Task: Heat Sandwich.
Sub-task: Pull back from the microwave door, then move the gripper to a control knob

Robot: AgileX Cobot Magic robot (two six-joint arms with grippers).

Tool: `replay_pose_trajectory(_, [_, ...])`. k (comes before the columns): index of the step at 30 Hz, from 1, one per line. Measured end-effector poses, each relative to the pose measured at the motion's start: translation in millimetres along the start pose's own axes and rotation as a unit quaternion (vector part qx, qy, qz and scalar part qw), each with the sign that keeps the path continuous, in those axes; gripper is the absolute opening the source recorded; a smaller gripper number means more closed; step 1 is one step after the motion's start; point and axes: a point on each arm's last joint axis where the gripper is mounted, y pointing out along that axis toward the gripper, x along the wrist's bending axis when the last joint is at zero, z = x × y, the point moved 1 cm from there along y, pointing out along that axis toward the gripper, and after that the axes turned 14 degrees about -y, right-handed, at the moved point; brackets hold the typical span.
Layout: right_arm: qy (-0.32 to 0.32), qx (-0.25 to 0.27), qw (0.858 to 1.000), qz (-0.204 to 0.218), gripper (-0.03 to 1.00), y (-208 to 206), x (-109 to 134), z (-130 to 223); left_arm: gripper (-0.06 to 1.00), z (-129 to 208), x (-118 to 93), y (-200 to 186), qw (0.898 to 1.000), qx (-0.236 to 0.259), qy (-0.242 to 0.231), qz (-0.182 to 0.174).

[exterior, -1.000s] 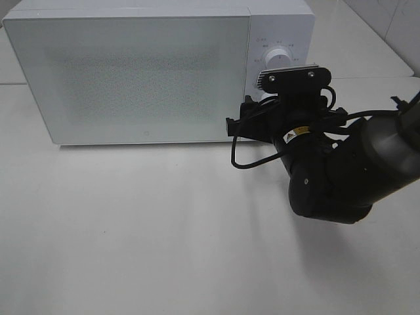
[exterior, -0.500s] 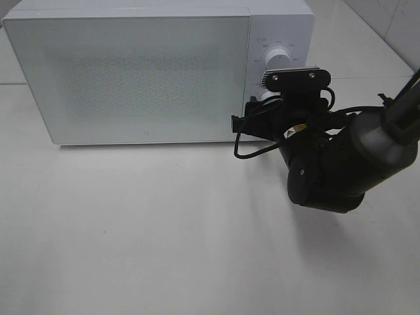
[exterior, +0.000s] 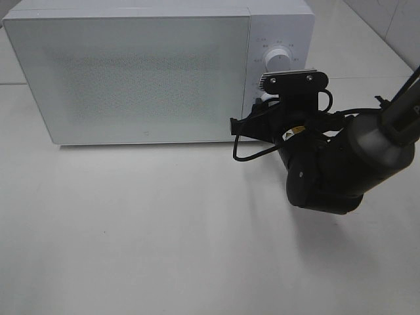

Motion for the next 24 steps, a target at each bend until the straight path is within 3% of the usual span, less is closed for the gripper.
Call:
replay_pose_trajectory(1, [0.000, 0.000, 1.000, 0.000, 0.51, 0.0, 0.0, 0.0, 0.98, 0.0, 0.0, 0.0, 1.000, 0.000, 0.000, 0.000])
replay_pose_trajectory(2, [-0.002, -0.003, 1.000, -0.003, 0.43, 0.1, 0.7, -0.7, 0.98, 0.0, 0.0, 0.0, 1.000, 0.000, 0.000, 0.000])
replay_pose_trajectory(24, [-0.002, -0.005, 1.000, -0.002, 0.43, 0.1, 0.6, -1.1, 0.98, 0.0, 0.0, 0.0, 1.000, 0.000, 0.000, 0.000])
